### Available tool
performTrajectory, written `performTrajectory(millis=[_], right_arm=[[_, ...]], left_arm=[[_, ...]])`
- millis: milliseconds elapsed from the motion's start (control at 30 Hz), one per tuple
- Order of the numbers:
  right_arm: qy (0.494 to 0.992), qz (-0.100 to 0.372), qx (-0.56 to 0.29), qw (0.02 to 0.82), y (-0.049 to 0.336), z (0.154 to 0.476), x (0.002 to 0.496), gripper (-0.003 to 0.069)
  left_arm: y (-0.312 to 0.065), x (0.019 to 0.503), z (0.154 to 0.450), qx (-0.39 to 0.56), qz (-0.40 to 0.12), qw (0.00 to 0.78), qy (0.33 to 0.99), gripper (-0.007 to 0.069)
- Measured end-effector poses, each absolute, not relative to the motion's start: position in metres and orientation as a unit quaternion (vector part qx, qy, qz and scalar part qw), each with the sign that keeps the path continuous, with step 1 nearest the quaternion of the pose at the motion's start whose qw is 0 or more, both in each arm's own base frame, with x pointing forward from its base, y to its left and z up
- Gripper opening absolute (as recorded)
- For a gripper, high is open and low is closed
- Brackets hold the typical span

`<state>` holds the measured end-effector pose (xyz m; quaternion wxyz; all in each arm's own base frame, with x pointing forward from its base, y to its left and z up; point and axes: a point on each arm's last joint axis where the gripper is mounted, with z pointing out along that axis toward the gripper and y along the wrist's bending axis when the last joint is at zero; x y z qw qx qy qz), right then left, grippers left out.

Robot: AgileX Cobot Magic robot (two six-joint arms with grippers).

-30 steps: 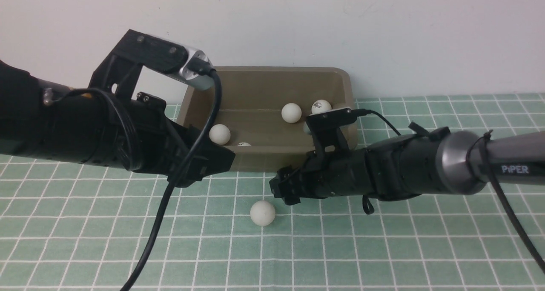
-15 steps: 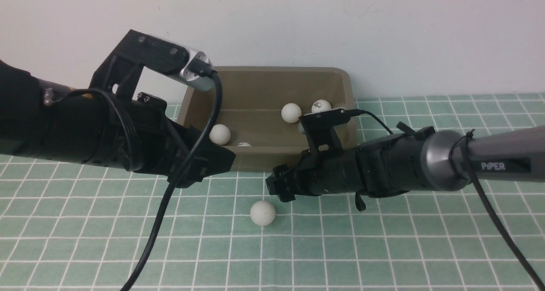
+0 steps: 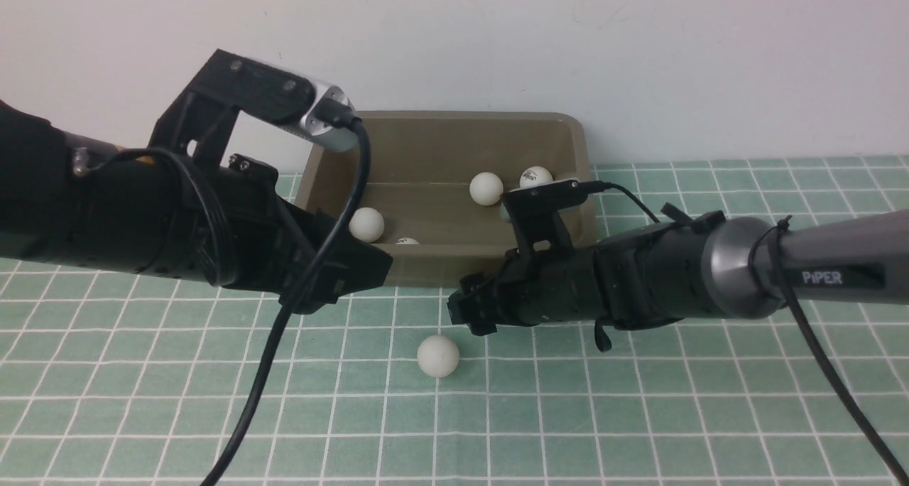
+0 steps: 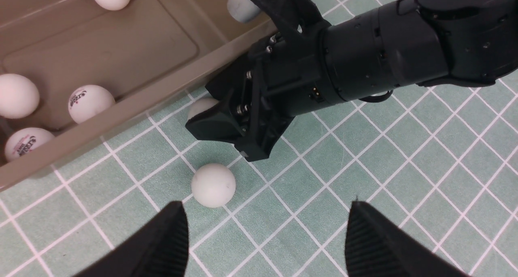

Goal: Put the table tennis balls in the box on the green coffee tablecloth.
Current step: 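Reach for and grasp a ping pong ball on the table, then release the ping pong ball into the bin and lift the gripper away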

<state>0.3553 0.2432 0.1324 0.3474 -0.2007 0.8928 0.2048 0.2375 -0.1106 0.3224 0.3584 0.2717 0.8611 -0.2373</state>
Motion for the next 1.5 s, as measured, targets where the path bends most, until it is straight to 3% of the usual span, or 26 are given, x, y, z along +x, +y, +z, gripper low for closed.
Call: performTrajectory(millis=[300,833,1200,1500], right_arm=[[0.892,0.210,-0.203,0.346,0.244,0.133,0.355,0.0347],[0.893,0.203,-0.214,0.340,0.232,0.143,0.336,0.0347],[0.879,0.182,-0.238,0.371,0.188,0.192,0.273,0.0347],[0.883,0.164,-0.245,0.367,0.187,0.184,0.275,0.0347]], left_arm=[[-0.111,0.238,0.322,0.272,-0.237,0.358,0.861,0.0468],[-0.111,0.238,0.322,0.272,-0.237,0.358,0.861,0.0468],[-0.110,0.238,0.323,0.270,-0.236,0.362,0.861,0.0468],[-0.110,0.238,0.323,0.270,-0.235,0.363,0.860,0.0468]])
